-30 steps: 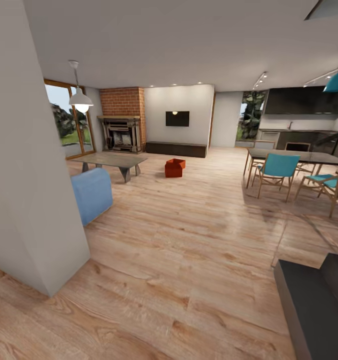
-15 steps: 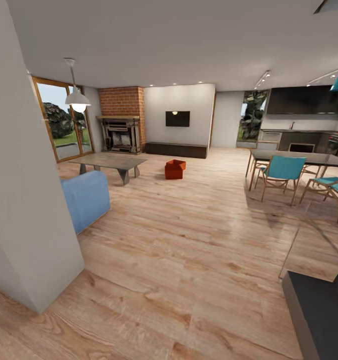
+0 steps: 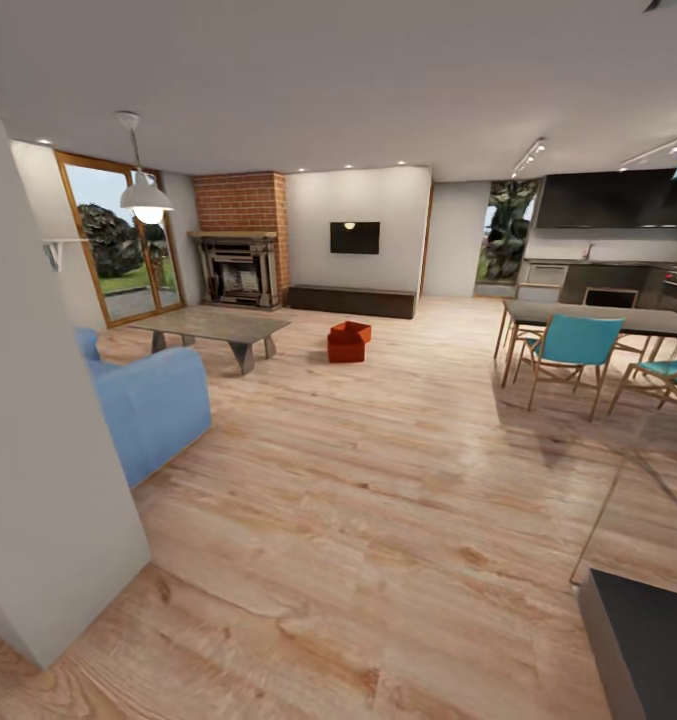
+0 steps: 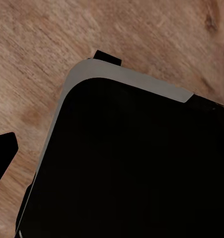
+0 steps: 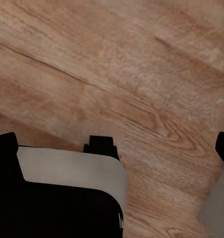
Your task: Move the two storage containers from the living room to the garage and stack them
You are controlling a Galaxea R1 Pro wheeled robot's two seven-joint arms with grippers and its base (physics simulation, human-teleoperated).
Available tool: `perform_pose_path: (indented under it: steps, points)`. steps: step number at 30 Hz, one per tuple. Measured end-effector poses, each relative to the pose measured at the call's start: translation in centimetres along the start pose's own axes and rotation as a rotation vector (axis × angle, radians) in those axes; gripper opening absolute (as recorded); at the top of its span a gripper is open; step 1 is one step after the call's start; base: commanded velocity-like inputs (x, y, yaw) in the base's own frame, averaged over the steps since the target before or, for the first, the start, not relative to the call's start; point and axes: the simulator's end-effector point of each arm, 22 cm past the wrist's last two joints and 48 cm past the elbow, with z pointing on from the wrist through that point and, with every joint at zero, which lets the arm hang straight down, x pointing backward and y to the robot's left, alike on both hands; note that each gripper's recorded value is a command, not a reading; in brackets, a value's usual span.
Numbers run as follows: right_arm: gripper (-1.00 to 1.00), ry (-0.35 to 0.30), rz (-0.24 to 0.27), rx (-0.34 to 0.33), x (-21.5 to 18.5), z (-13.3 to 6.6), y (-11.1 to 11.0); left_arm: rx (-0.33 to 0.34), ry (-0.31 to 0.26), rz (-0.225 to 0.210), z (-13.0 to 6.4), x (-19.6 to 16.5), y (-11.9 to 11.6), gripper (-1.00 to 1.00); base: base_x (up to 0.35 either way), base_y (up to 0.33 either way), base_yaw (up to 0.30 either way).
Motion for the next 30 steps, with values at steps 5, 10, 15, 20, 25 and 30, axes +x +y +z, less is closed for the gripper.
perform_pose_path:
  steps: [5, 10, 15, 20, 25, 30]
  points:
    - [1.0, 0.001, 0.0, -0.001, 0.03, 0.0, 0.07, 0.0, 0.0, 0.0, 0.0, 0.0, 0.01, 1.0, 0.321, -0.108, 0.0]
    - [1.0, 0.001, 0.0, -0.001, 0.01, 0.0, 0.08, 0.0, 0.0, 0.0, 0.0, 0.0, 0.0, 1.0, 0.313, -0.15, 0.0]
    - [1.0, 0.0, 0.0, 0.0, 0.02, 0.0, 0.01, 0.0, 0.0, -0.001, 0.0, -0.03, 0.06, 1.0, 0.297, -0.195, 0.0]
    - [1.0, 0.001, 0.001, 0.0, 0.02, 0.0, 0.01, 0.0, 0.004, -0.002, 0.0, 0.06, 0.09, 1.0, 0.295, -0.197, 0.0]
    - [1.0, 0.003, 0.002, -0.001, 0.07, 0.0, 0.12, -0.002, 0.007, -0.003, 0.0, 0.1, 0.17, 1.0, 0.308, -0.131, 0.0]
    - [1.0, 0.013, 0.001, -0.005, 0.29, -0.01, 0.41, -0.004, 0.008, -0.005, 0.0, 0.13, 0.3, 1.0, 0.315, -0.083, 0.0]
